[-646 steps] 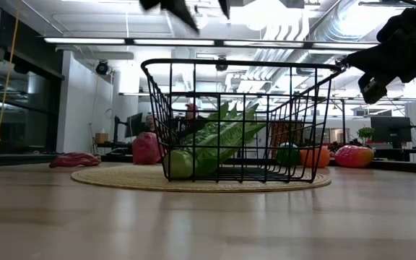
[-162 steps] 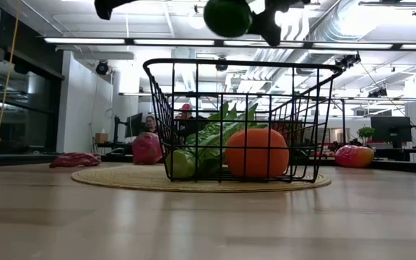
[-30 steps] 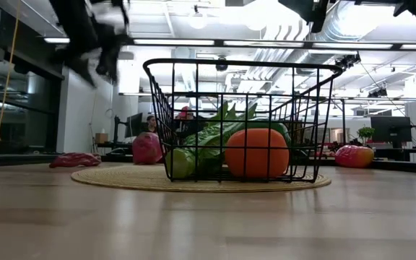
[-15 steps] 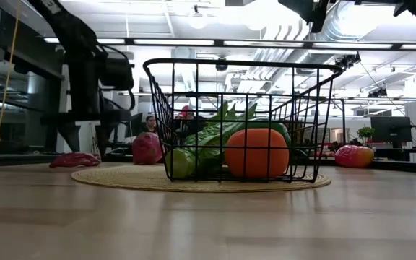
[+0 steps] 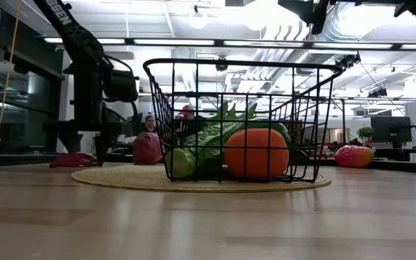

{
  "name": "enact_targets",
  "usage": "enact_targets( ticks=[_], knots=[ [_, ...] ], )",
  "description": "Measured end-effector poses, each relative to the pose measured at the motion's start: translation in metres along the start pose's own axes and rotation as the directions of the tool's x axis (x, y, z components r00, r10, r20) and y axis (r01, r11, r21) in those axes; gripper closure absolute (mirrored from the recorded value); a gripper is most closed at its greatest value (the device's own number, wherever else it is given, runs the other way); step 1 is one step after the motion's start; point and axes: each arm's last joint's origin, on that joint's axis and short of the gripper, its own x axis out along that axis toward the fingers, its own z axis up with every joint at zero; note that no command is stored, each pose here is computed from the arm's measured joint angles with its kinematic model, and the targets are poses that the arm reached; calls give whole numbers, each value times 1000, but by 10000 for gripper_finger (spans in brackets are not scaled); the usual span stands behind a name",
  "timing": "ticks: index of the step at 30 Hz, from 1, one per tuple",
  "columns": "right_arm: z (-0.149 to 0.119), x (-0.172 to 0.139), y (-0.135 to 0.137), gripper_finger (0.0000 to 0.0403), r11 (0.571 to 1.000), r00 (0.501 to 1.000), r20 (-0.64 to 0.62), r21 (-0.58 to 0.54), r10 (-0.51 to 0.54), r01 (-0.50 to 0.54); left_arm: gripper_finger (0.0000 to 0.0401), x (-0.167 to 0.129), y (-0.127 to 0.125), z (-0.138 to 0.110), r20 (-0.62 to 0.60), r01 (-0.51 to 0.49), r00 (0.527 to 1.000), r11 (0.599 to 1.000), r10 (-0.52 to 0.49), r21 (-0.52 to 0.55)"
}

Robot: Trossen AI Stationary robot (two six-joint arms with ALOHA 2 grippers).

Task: Build produce basket
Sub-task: Put the red chili pepper into the wire basket

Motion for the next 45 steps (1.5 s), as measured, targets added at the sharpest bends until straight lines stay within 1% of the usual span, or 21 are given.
enact_targets(
  ticks=[6,12,15,18,21,25,28,30,32,34,36,38,40,42,45],
  knots=[
    [-1,0,-1,20,1000,1000,-12,-4,-19,19,201,-2,1,0,15,-4,1000,999,4,40],
    [-2,0,-1,20,1000,1000,-14,-4,-22,22,274,-3,1,-1,14,-5,1000,999,5,45],
    [-2,0,-1,20,1000,1000,-13,-4,-24,24,297,-3,1,0,16,-2,1000,998,1,55],
    [-2,0,-1,20,1000,1000,-13,-4,-24,24,303,-5,1,0,19,11,1000,997,-12,71],
    [-2,0,-1,20,1000,1000,-13,-4,-24,24,298,-12,1,1,41,44,998,996,-47,82],
    [-2,0,-1,20,1000,1000,-13,-3,-24,24,293,-38,-3,7,117,128,983,984,-143,122],
    [-2,0,-1,20,1000,1000,-13,-3,-23,23,301,-66,-6,10,208,196,952,968,-226,154],
    [-2,0,-1,20,1000,1000,-13,-4,-23,23,304,-89,-8,11,294,259,905,946,-308,195],
    [-2,0,-1,20,1000,1000,-13,-11,-23,23,305,-112,-11,8,381,329,833,912,-402,246],
    [-2,0,-1,20,999,1000,-13,-32,-23,23,302,-136,-12,1,455,409,731,860,-509,306],
    [-2,0,-1,20,999,1000,-13,-49,-23,22,299,-159,-13,-8,511,476,612,797,-604,372],
    [-2,0,-1,20,998,1000,-13,-56,-23,22,297,-182,-13,-21,540,518,480,720,-692,462],
    [-2,0,-1,20,998,1000,-14,-57,-21,20,298,-202,-13,-35,535,541,352,634,-768,553],
    [-2,0,-1,20,998,1000,-15,-56,-19,18,299,-218,-13,-49,511,552,243,551,-825,626],
    [-2,0,-1,20,998,1000,-15,-57,-19,18,300,-236,-14,-71,443,561,108,422,-890,712]
  ],
)
